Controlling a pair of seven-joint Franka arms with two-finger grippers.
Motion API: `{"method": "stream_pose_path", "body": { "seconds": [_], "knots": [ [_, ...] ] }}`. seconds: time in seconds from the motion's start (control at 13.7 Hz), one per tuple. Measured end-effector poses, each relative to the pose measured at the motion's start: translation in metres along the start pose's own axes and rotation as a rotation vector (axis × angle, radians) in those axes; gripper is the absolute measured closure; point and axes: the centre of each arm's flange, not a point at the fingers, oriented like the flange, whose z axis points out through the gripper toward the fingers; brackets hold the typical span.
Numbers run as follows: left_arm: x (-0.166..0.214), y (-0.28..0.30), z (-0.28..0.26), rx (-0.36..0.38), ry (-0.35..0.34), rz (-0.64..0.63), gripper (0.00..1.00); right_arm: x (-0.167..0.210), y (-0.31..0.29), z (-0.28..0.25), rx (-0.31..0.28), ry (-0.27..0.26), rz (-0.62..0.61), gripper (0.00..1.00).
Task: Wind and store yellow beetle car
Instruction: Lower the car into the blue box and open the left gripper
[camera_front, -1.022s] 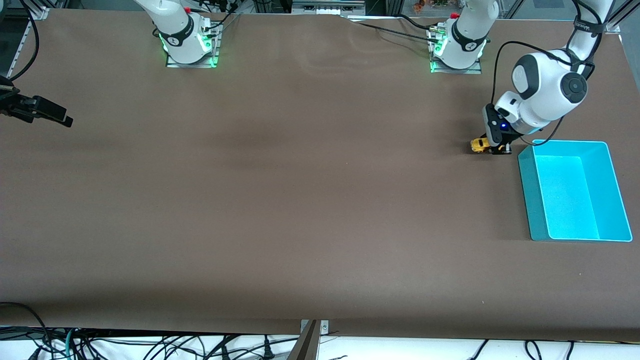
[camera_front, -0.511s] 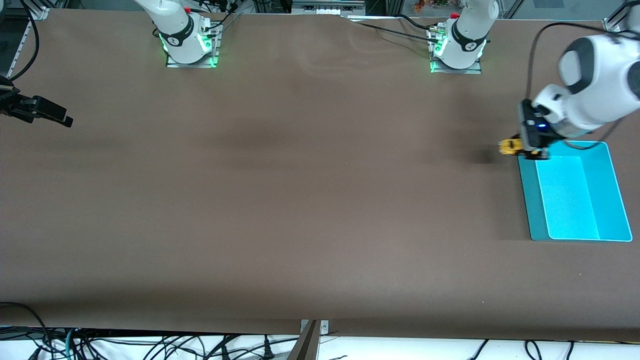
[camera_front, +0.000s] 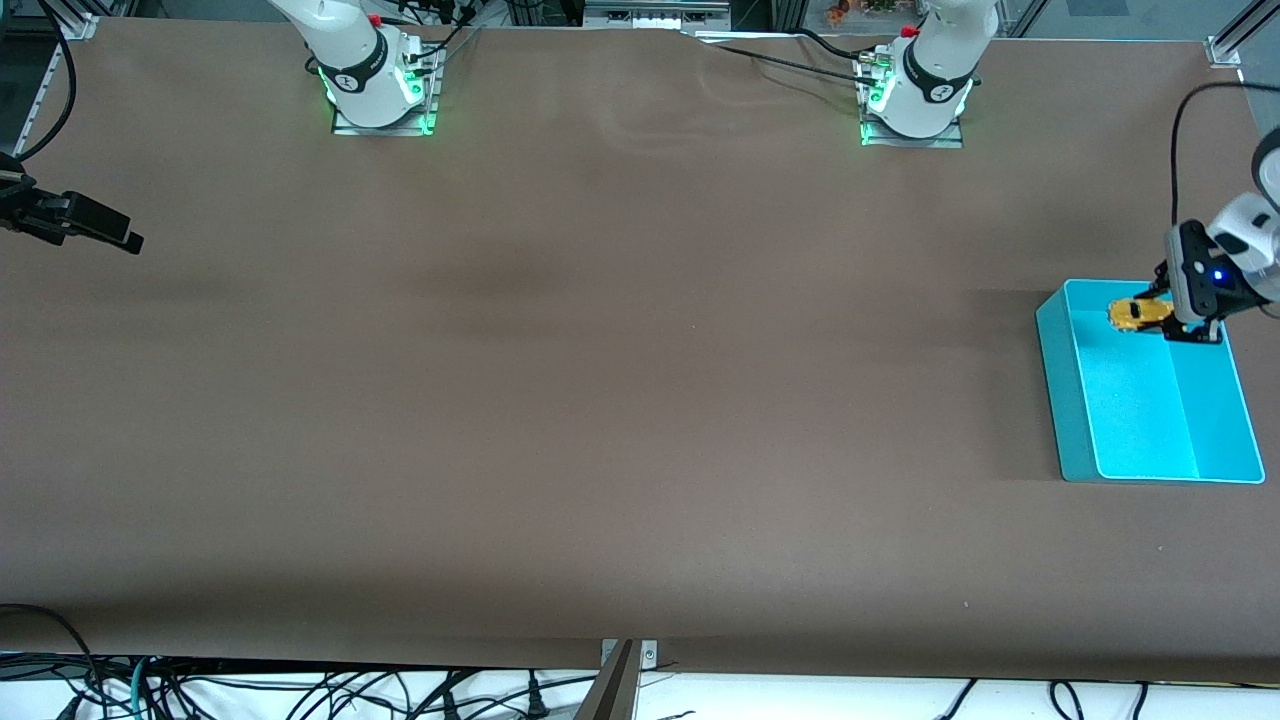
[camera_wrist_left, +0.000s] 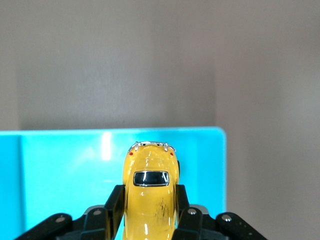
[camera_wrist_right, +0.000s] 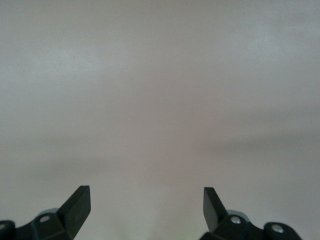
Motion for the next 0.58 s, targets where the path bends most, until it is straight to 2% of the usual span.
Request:
{"method": "stream_pose_path", "body": {
  "seconds": [0.58],
  "knots": [
    [-0.023,-0.028,0.094,0.048,0.011,0.007,0.55,0.001,-0.001,0.002,0.000,-0.004,-0.001,0.00]
  ]
}}
